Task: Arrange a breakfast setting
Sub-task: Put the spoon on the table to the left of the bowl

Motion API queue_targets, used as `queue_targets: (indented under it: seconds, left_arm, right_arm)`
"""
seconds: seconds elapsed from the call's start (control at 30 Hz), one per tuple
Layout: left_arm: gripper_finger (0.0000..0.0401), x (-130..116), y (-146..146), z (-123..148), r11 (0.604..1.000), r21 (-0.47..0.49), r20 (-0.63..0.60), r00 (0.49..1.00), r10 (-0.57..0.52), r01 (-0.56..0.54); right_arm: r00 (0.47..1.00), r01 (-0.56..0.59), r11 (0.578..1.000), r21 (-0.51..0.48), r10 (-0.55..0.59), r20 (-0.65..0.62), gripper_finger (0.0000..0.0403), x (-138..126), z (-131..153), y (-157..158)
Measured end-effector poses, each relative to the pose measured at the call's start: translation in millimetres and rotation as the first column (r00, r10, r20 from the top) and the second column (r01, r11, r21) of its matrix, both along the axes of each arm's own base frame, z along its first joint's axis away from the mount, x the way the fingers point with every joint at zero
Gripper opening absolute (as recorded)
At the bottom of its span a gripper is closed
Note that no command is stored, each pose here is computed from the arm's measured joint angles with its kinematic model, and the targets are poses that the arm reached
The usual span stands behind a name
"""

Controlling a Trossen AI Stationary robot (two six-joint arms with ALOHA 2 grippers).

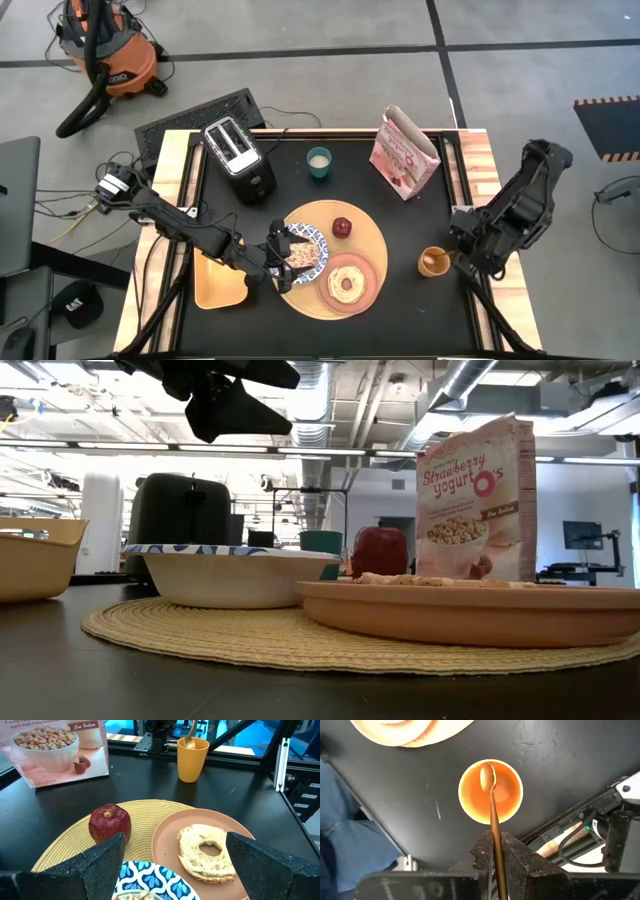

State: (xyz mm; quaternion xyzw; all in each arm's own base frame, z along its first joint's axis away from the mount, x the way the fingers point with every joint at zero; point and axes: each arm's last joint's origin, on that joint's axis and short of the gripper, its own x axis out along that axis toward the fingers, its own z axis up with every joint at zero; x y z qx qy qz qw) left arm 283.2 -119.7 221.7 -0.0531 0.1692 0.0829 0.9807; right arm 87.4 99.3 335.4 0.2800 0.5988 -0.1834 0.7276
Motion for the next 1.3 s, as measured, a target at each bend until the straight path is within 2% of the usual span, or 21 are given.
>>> queue_targets:
  seconds: [0.27, 0.37, 0.43, 0.57, 0.7, 0.83, 0.93, 1.03, 1.13, 1.3]
  left_arm:
    - [0.0332, 2, 0, 4, 1.000, -0.030, 0.048, 0.999, 0.001, 0.001]
    - [0.0332, 3, -1, 7, 0.999, -0.041, 0.072, 0.997, 0.005, -0.002]
    - [0.0332, 3, -1, 9, 0.998, -0.064, 0.098, 0.995, 0.010, -0.003]
    - [0.0332, 5, 0, 13, 0.997, -0.070, 0.139, 0.990, 0.031, -0.021]
    - [0.0332, 8, 6, 16, 0.996, -0.083, 0.168, 0.984, 0.057, -0.043]
    - [0.0332, 10, 12, 18, 0.994, -0.092, 0.189, 0.979, 0.079, -0.062]
    - [0.0332, 11, 14, 18, 0.994, -0.081, 0.185, 0.979, 0.083, -0.069]
    - [0.0332, 11, 14, 17, 0.997, -0.048, 0.169, 0.983, 0.073, -0.065]
    - [0.0332, 12, 14, 19, 0.998, -0.029, 0.190, 0.980, 0.063, -0.059]
    - [0.0332, 12, 14, 25, 0.999, 0.006, 0.236, 0.971, 0.047, -0.050]
  right_arm:
    - [0.992, -0.058, 0.998, 0.037, 0.054, 0.112, 0.0055, -3, 20, -22]
    - [0.972, -0.093, 0.996, -0.006, 0.092, 0.215, 0.0055, -3, 25, -32]
    - [0.940, -0.124, 0.989, -0.076, 0.141, 0.311, 0.0055, 1, 28, -35]
    - [0.827, -0.206, 0.954, -0.216, 0.288, 0.483, 0.0055, 13, 25, -35]
    - [0.677, -0.255, 0.901, -0.350, 0.425, 0.601, 0.0055, 36, 14, -31]
    - [0.534, -0.243, 0.837, -0.490, 0.537, 0.653, 0.0055, 58, -5, -27]
    - [0.437, -0.217, 0.802, -0.557, 0.590, 0.679, 0.0055, 73, -22, -28]
    - [0.308, -0.152, 0.788, -0.597, 0.612, 0.729, 0.0055, 85, -43, -29]
    - [0.170, -0.052, 0.796, -0.603, 0.602, 0.780, 0.0055, 93, -61, -33]
    - [0.086, 0.029, 0.811, -0.584, 0.580, 0.810, 0.0055, 104, -93, -38]
